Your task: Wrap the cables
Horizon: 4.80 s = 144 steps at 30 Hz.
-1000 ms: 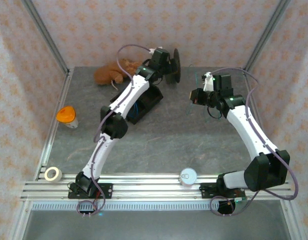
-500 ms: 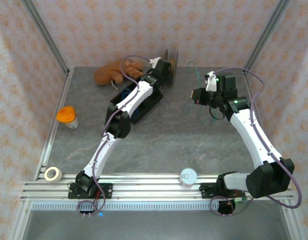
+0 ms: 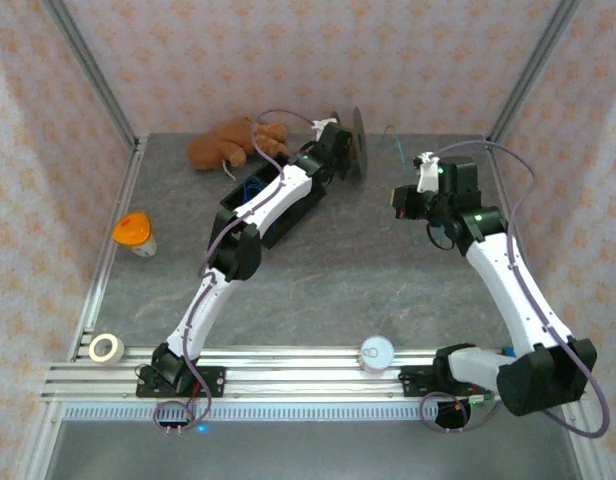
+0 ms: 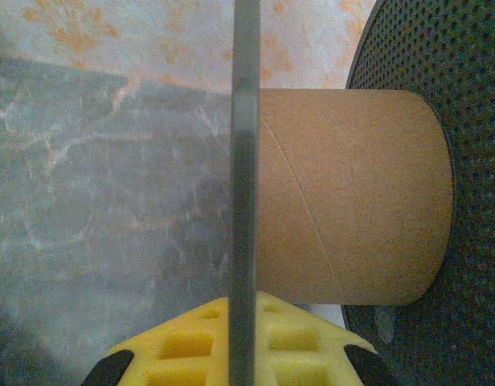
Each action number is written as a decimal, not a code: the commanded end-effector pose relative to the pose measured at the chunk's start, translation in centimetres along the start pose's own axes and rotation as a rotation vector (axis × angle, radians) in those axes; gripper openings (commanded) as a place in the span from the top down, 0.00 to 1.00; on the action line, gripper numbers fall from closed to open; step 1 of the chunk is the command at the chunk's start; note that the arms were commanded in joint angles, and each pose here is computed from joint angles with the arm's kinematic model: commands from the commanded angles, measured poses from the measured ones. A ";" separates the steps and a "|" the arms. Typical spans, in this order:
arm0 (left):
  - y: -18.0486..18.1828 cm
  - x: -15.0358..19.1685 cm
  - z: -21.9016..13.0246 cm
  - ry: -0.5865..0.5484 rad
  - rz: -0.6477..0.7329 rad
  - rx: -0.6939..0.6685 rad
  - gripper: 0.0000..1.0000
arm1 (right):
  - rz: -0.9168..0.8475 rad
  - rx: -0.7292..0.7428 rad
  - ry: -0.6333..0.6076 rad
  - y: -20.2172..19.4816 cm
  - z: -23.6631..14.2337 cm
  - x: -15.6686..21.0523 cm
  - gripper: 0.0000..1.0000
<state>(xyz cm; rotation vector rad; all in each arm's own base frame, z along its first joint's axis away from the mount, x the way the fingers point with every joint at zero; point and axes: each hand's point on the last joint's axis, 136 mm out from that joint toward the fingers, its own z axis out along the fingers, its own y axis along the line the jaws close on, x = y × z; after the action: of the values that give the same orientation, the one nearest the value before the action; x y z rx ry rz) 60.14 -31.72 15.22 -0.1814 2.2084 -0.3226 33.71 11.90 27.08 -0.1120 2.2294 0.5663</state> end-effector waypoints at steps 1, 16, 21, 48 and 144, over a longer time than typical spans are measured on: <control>-2.6 -3.1 -6.6 -0.019 0.056 0.065 1.00 | -0.061 0.089 -0.076 -0.9 -2.0 -1.0 1.00; 3.1 3.7 -17.7 0.094 0.424 -0.175 1.00 | -0.128 0.066 -0.176 1.3 -2.8 -0.2 1.00; 4.1 6.5 -17.8 0.156 0.376 -0.150 1.00 | -0.387 0.033 -0.203 3.0 -1.8 2.4 1.00; 7.9 1.8 -29.0 0.103 0.081 0.020 0.01 | -0.878 0.023 -0.102 4.2 2.1 7.7 1.00; 7.0 10.0 -19.3 0.753 0.433 -0.121 0.33 | -1.737 0.294 -0.339 2.1 4.8 5.7 1.00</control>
<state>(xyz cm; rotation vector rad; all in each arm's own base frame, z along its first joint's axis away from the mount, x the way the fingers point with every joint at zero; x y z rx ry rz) 39.16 -24.98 17.59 0.3940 2.8963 -0.1085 32.43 16.16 20.04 -1.5020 1.1561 -0.6532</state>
